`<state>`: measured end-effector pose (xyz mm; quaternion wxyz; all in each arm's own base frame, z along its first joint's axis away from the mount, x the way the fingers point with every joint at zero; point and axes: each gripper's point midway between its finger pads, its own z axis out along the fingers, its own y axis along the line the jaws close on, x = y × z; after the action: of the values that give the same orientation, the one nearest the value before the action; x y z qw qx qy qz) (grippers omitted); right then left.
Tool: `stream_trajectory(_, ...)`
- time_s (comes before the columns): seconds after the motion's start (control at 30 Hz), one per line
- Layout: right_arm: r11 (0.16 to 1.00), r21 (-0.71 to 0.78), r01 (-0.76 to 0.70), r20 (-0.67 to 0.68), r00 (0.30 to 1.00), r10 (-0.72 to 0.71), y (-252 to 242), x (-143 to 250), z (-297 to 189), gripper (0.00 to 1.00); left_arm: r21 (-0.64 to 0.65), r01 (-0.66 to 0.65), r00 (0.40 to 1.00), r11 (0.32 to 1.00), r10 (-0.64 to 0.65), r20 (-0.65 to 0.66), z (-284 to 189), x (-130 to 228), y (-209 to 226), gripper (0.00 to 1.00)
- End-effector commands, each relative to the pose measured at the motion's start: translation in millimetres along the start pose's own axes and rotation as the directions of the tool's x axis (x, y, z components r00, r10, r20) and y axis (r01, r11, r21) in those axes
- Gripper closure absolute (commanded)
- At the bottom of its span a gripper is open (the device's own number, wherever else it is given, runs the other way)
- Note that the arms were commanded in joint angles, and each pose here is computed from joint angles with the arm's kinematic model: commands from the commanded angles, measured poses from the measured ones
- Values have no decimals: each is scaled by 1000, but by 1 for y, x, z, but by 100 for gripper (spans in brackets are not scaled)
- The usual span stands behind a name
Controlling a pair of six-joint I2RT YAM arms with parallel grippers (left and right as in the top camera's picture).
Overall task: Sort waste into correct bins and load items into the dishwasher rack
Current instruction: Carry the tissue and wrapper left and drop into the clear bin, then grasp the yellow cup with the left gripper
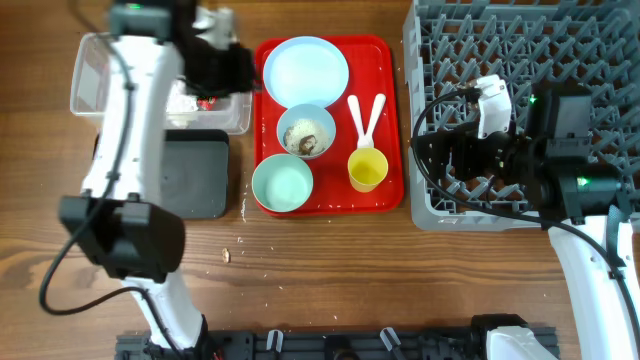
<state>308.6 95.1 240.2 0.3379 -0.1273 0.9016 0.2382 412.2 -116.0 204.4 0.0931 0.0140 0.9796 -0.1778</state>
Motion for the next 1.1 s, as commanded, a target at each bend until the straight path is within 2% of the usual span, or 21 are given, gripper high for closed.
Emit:
stream_trajectory(0.0,1000,6,10,19,1000,-11,1,-9,-2,0,49,-100,988,994,105,-112,42,32,-52,37)
stream_trajectory(0.2,1000,6,10,17,1000,-10,1,-8,-2,0,81,-152,981,985,160,-110,97,54,-104,38)
stream_trajectory(0.4,1000,6,8,13,1000,-8,1,-7,-2,0,-39,-142,983,989,137,-119,147,76,-106,39)
stream_trajectory(0.6,1000,6,8,13,1000,-8,1,-7,-2,0,-52,-183,970,982,172,-172,181,93,-112,43)
stream_trajectory(0.7,1000,6,5,10,1000,-6,1,-6,-2,0,-59,-186,966,981,171,-195,190,98,-111,55)
stream_trajectory(0.77,1000,6,4,7,1000,-4,1,-6,-2,0,-62,-185,965,981,170,-202,191,99,-110,69)
stream_trajectory(0.8,1000,5,3,5,1000,-3,1,-5,-2,0,-62,-185,964,981,169,-203,191,99,-110,82)
stream_trajectory(0.87,1000,5,2,5,1000,-2,2,-5,-2,0,-62,-185,965,981,169,-202,191,99,-110,96)
stream_trajectory(1.07,997,2,-72,-5,997,72,2,-3,-2,0,-30,-129,968,991,119,-221,165,95,-103,96)
